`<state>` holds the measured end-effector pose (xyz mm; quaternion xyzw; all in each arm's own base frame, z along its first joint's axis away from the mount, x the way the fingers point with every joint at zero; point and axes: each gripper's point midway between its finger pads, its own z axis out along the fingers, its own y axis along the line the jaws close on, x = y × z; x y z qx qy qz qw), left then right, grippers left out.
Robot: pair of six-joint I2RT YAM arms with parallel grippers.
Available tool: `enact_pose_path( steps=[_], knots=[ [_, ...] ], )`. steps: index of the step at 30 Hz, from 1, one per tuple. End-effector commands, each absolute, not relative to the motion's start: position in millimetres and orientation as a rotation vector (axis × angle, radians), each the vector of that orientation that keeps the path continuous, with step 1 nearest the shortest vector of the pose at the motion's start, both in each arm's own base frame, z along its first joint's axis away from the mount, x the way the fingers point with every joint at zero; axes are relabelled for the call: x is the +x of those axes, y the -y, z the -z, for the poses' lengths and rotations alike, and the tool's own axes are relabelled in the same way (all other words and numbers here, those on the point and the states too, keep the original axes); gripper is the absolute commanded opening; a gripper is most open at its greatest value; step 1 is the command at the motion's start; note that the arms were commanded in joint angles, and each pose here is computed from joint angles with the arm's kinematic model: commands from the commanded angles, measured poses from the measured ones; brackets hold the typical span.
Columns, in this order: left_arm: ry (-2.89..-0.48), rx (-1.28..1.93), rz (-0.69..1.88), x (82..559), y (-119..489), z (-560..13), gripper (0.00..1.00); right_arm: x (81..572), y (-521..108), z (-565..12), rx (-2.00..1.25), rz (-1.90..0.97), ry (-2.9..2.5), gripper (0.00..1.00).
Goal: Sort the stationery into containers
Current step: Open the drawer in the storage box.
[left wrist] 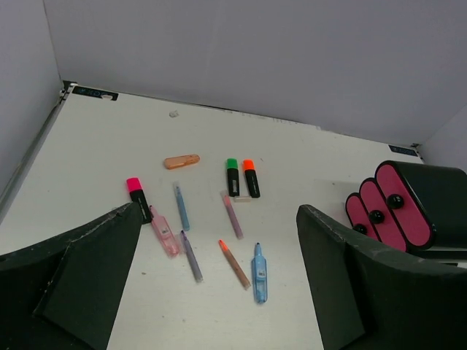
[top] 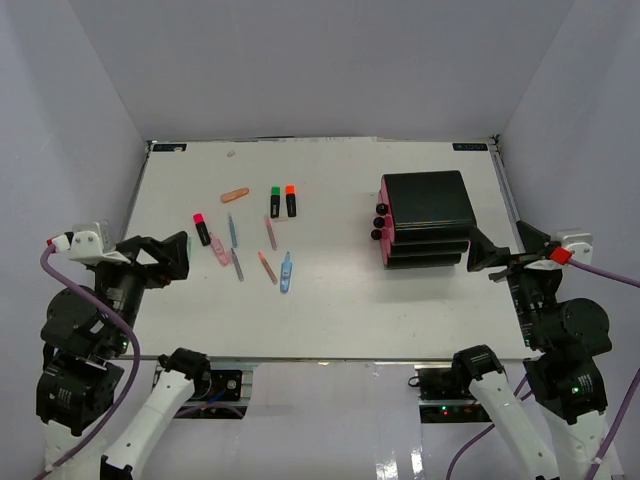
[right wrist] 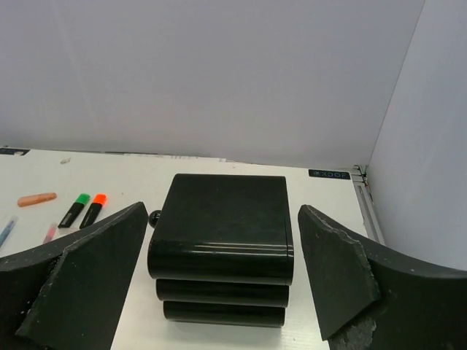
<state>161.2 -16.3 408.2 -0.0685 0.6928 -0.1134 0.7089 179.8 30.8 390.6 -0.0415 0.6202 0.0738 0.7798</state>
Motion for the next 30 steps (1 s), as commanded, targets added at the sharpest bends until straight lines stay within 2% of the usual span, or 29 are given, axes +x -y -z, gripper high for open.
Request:
enact_pose_path(
  steps=[1, 10, 19, 23, 28, 30],
  knots=[
    [-1.578, -0.117, 0.289, 166.5, 27.6, -396.5, 0.98, 177.0, -35.6, -400.3, -0.116, -0.179, -1.286, 0.90],
    [-1.767, 0.004, 0.473, 205.7, 83.7, -348.8, 0.98, 202.8, -62.6, -374.6, -0.152, -0.284, -1.409, 0.90],
    [-1.865, 0.145, 0.882, 264.0, 174.1, -316.8, 0.98, 254.9, -89.7, -368.8, -0.141, -0.351, -1.549, 0.90],
    [-1.955, 0.118, 1.065, 304.7, 211.9, -286.3, 0.98, 284.0, -94.4, -354.9, -0.117, -0.322, -1.636, 0.90],
    [-1.943, 0.002, 1.337, 345.2, 254.9, -289.5, 0.98, 307.6, -107.5, -339.5, -0.135, -0.337, -1.714, 0.90],
    [-2.000, -0.038, 1.395, 360.7, 274.1, -274.2, 0.98, 311.7, -110.7, -337.1, -0.143, -0.346, -1.720, 0.90]
  ],
)
